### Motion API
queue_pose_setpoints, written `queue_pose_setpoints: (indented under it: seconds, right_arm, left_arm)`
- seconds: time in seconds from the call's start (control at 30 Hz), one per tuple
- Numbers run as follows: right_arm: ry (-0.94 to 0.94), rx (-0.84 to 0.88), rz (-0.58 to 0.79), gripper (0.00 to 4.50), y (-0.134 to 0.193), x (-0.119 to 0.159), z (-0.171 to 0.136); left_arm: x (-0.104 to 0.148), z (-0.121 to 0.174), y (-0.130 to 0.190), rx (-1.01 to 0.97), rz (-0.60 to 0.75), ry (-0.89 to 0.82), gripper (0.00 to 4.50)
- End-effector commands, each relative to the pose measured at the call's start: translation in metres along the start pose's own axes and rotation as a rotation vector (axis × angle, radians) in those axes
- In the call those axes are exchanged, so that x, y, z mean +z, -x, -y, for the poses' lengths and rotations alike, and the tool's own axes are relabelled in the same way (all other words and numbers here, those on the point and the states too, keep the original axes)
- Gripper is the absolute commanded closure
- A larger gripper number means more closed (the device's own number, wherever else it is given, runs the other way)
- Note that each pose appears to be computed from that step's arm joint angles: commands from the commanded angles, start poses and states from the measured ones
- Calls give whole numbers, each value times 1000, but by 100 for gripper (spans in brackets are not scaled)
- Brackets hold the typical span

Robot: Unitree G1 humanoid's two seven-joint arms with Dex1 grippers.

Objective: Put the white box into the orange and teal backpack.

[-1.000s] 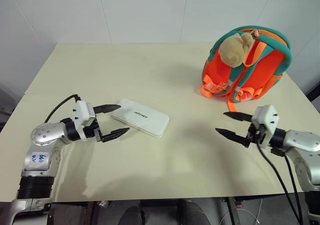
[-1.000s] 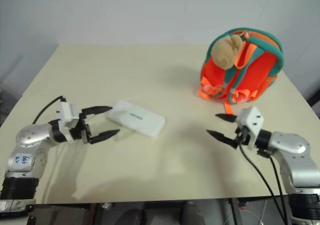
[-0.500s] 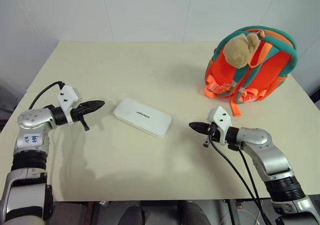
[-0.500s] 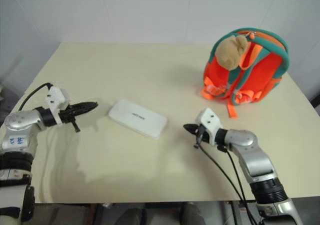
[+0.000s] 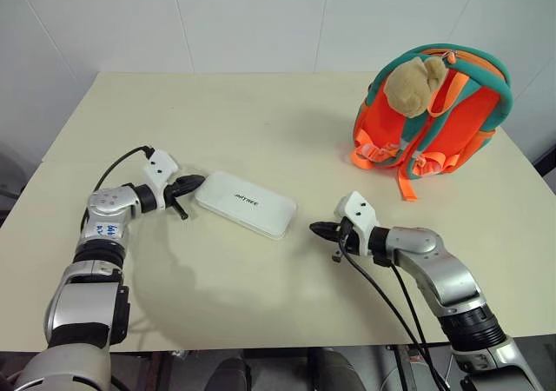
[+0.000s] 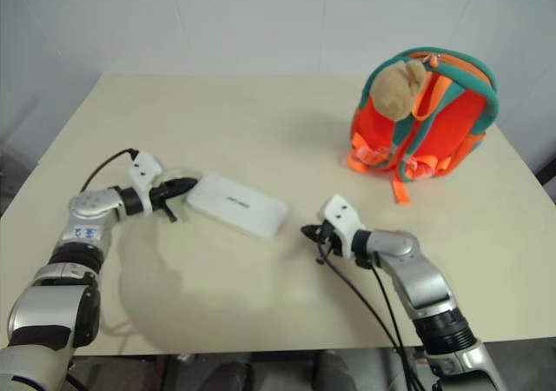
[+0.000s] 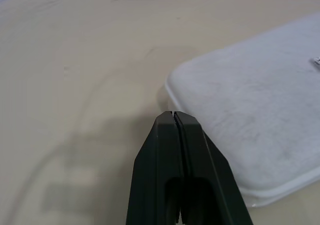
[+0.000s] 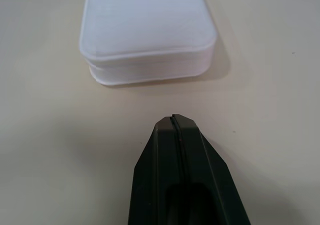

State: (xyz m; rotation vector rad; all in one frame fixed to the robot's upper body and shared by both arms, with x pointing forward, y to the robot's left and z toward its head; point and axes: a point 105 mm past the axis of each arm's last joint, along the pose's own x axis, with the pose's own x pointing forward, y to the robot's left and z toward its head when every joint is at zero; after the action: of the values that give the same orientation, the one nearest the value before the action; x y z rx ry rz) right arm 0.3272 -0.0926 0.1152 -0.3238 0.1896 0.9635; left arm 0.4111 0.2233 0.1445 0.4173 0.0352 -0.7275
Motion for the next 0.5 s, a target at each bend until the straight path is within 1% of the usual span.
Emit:
queue_pose_setpoints:
  seconds: [0.03, 0.17, 0.3, 0.5]
  right_arm:
    - [35, -3, 49, 438, -5, 19, -3]
    - [35, 4, 55, 438, -13, 22, -4]
    - [41, 0, 58, 438, -16, 24, 0]
    - [46, 8, 65, 438, -19, 25, 0]
  left_arm:
    - [9, -3, 1, -1, 23, -30, 446]
    - [4, -2, 8, -11, 16, -25, 446]
    - [4, -2, 13, -25, 24, -28, 446]
    - [6, 9, 17, -80, 47, -24, 446]
